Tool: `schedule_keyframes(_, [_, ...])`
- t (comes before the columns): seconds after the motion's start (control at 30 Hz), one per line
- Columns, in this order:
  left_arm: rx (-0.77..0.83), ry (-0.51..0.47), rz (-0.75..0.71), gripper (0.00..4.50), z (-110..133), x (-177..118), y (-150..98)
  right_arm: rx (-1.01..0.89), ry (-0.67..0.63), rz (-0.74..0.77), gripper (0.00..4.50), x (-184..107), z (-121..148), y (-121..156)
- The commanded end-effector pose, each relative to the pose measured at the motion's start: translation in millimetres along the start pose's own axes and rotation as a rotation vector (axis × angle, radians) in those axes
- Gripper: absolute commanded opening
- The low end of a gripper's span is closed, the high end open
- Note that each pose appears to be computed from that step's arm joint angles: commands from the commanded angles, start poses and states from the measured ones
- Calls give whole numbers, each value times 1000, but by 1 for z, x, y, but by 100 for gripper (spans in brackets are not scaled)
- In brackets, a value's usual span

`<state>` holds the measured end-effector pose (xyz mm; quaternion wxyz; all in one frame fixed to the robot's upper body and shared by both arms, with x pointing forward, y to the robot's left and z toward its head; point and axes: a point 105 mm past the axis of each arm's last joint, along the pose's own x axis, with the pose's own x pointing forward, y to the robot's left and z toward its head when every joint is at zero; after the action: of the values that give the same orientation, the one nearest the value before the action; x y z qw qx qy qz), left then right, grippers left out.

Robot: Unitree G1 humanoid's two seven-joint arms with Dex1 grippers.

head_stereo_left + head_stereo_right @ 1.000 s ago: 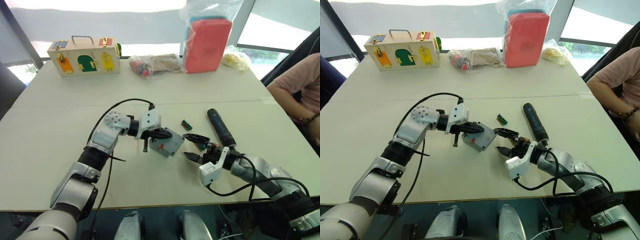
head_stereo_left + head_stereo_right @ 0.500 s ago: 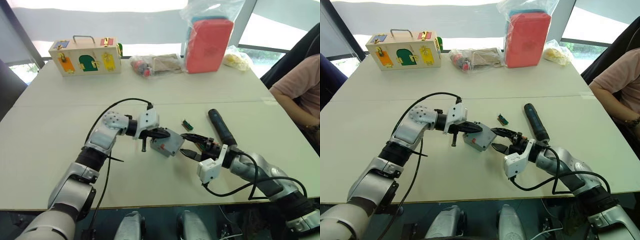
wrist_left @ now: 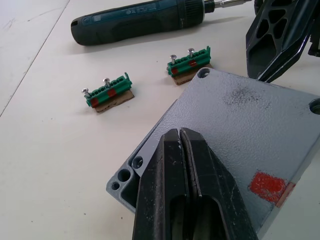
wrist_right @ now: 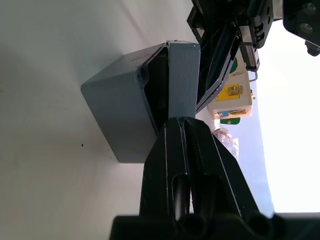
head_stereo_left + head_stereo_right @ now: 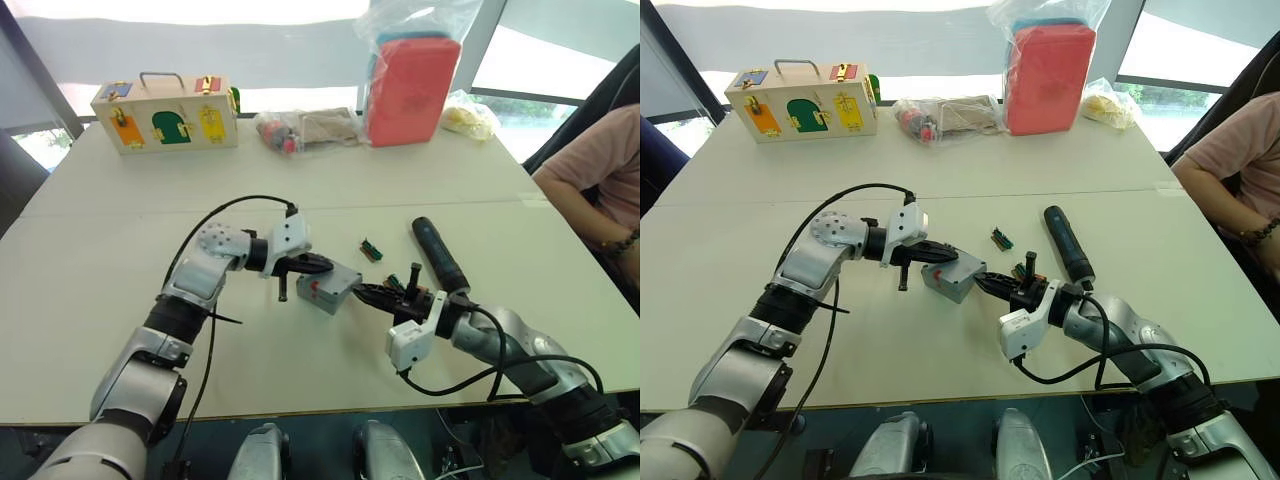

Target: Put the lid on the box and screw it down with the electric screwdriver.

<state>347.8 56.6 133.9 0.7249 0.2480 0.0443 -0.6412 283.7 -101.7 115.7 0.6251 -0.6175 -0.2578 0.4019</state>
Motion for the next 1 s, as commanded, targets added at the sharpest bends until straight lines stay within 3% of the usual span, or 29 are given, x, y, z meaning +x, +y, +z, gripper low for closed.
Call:
schedule_keyframes(0.03, [-36, 51, -49, 0, -15, 7, -13, -17, 4, -13, 11, 0, 1, -5])
schedule_keyframes(0.27, [-27, 44, -46, 0, -13, 6, -12, 5, 8, -13, 11, 0, 2, -5])
schedule_keyframes(0.37, [-25, 42, -44, 0, -12, 5, -13, 23, 3, -13, 88, -1, 3, -6])
schedule_keyframes(0.57, [-26, 39, -40, 0, -12, 5, -12, -41, 7, -26, 326, 2, 8, -6])
schedule_keyframes(0.97, [-25, 37, -42, 0, -11, 4, -12, -46, 14, -79, 326, 11, 12, -10])
schedule_keyframes(1.0, [-24, 37, -42, 0, -11, 5, -12, -44, 10, -77, 305, 13, 13, -10])
